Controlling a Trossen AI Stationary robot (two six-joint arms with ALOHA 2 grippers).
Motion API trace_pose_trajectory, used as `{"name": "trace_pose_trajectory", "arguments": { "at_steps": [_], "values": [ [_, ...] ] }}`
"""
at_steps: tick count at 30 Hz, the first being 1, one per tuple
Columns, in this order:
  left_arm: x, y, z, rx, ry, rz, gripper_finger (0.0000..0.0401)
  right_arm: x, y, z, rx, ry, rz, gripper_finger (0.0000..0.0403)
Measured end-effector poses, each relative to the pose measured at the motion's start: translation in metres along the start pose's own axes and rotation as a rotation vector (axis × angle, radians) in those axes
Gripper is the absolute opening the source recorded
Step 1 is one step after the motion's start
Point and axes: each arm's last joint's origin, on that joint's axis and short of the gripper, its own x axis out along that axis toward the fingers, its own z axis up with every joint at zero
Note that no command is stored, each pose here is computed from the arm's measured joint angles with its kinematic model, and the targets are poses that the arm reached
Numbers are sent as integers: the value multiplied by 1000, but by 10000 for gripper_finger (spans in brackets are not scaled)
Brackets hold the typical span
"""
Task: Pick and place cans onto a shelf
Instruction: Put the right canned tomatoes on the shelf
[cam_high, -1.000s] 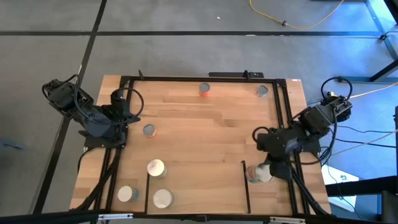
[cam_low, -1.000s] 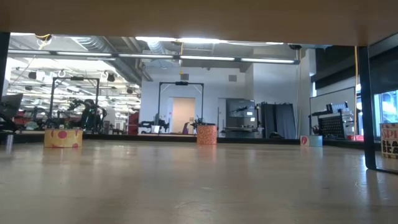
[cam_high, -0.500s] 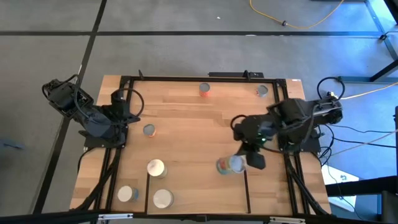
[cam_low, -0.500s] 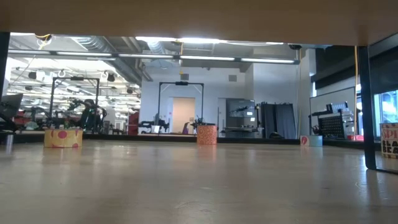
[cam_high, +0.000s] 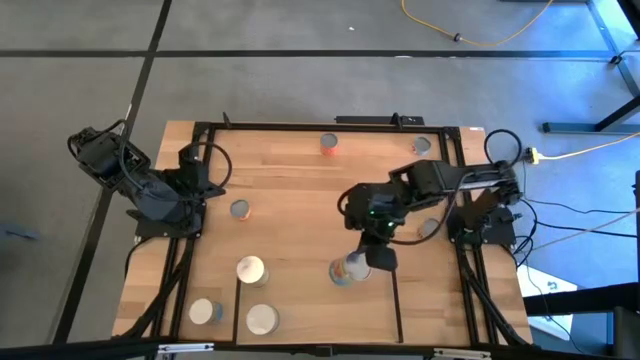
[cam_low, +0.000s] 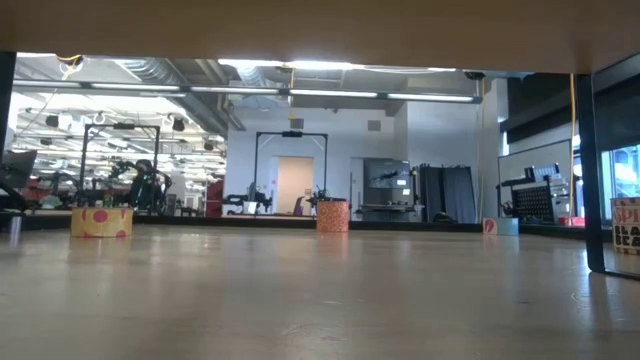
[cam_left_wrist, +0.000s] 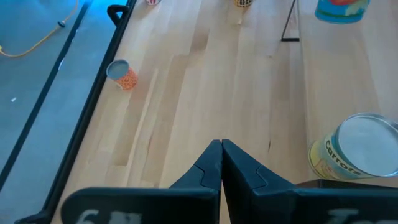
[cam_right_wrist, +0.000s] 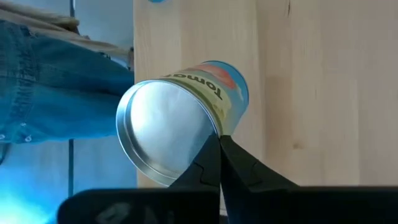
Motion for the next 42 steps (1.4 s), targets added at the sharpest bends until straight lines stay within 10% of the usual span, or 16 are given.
{"name": "trace_pose_trajectory", "arguments": {
  "at_steps": [42],
  "values": [
    [0, -1, -1, 53, 28, -45, 0, 42, -12, 16, 50, 222, 25, 0]
  ]
}}
